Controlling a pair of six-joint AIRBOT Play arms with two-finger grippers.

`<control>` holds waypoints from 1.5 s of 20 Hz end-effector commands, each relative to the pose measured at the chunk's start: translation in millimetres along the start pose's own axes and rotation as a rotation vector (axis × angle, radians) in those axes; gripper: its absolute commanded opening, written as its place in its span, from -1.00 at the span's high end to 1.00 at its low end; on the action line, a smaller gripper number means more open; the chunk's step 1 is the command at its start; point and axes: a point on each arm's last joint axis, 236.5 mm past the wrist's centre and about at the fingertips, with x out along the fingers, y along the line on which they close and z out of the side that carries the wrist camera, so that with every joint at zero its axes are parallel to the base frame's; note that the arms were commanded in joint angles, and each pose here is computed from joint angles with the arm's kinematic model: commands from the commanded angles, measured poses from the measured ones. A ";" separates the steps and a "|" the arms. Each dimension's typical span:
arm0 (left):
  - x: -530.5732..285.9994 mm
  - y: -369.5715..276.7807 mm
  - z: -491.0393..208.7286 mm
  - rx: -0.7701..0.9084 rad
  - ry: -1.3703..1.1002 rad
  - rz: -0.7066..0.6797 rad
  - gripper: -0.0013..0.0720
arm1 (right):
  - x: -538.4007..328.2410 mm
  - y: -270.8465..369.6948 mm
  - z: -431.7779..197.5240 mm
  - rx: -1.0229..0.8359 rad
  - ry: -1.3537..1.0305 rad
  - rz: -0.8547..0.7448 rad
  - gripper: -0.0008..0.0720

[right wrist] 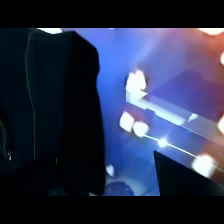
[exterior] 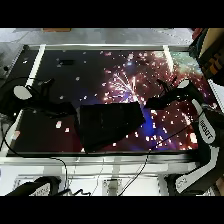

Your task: Fold the clothes and pants, and hang the long-sleeved shirts on hangers.

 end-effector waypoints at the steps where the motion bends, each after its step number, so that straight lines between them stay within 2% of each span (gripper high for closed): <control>1: -4.3 4.5 3.3 -0.012 -0.016 0.004 -0.79 | 26.8 8.3 -3.4 -0.096 0.059 -0.055 -0.92; 3: -4.3 4.7 4.5 -0.012 -0.022 0.004 -0.79 | 38.0 4.0 -7.4 -0.157 0.103 -0.151 -0.92; 6: -4.3 4.8 4.6 -0.012 -0.022 0.005 -0.79 | 46.4 -9.5 1.8 -0.124 0.078 -0.253 -0.90; 9: -4.2 4.7 4.6 -0.012 -0.022 0.005 -0.79 | 47.5 -11.8 1.4 -0.069 0.071 -0.235 -0.82; 10: -4.2 4.7 4.6 -0.012 -0.022 0.005 -0.79 | 50.0 -3.3 -4.3 -0.050 0.092 -0.189 -0.67; 11: -4.2 4.7 4.7 -0.012 -0.022 0.005 -0.79 | 52.7 6.2 -11.3 -0.049 0.121 -0.142 -0.41; 13: -4.2 4.7 4.6 -0.012 -0.022 0.005 -0.79 | 58.4 22.7 -15.7 -0.054 0.141 -0.078 -0.19; 16: -4.2 4.6 4.5 -0.012 -0.022 0.004 -0.79 | 76.7 53.8 -15.7 -0.034 0.147 0.044 -0.03; 17: -4.2 4.6 4.5 -0.012 -0.022 0.004 -0.79 | 84.4 62.2 -21.7 -0.037 0.177 0.065 0.20; 18: -4.2 4.6 4.4 -0.012 -0.021 0.004 -0.79 | 90.6 67.5 -27.7 -0.040 0.203 0.067 0.76; 19: -4.2 4.6 4.4 -0.012 -0.021 0.004 -0.79 | 94.9 72.4 -30.3 -0.054 0.215 0.065 0.86; 24: -4.2 4.6 4.5 -0.012 -0.022 0.004 -0.79 | 98.1 72.1 -22.6 -0.076 0.184 0.037 0.82; 25: -4.2 4.6 4.5 -0.012 -0.022 0.004 -0.79 | 98.6 68.8 -21.0 -0.080 0.178 0.024 0.34; 26: -4.2 4.6 4.5 -0.012 -0.022 0.004 -0.79 | 99.6 69.2 -21.4 -0.072 0.179 0.025 -0.45; 27: -4.2 4.6 4.5 -0.012 -0.022 0.004 -0.79 | 100.6 70.1 -21.5 -0.044 0.180 0.023 -0.96; 29: -4.2 4.6 4.5 -0.012 -0.022 0.004 -0.79 | 102.7 72.9 -24.2 -0.032 0.192 0.023 -0.86; 30: -4.2 4.6 4.5 -0.012 -0.022 0.004 -0.79 | 104.8 77.7 -27.2 -0.039 0.205 0.034 -0.71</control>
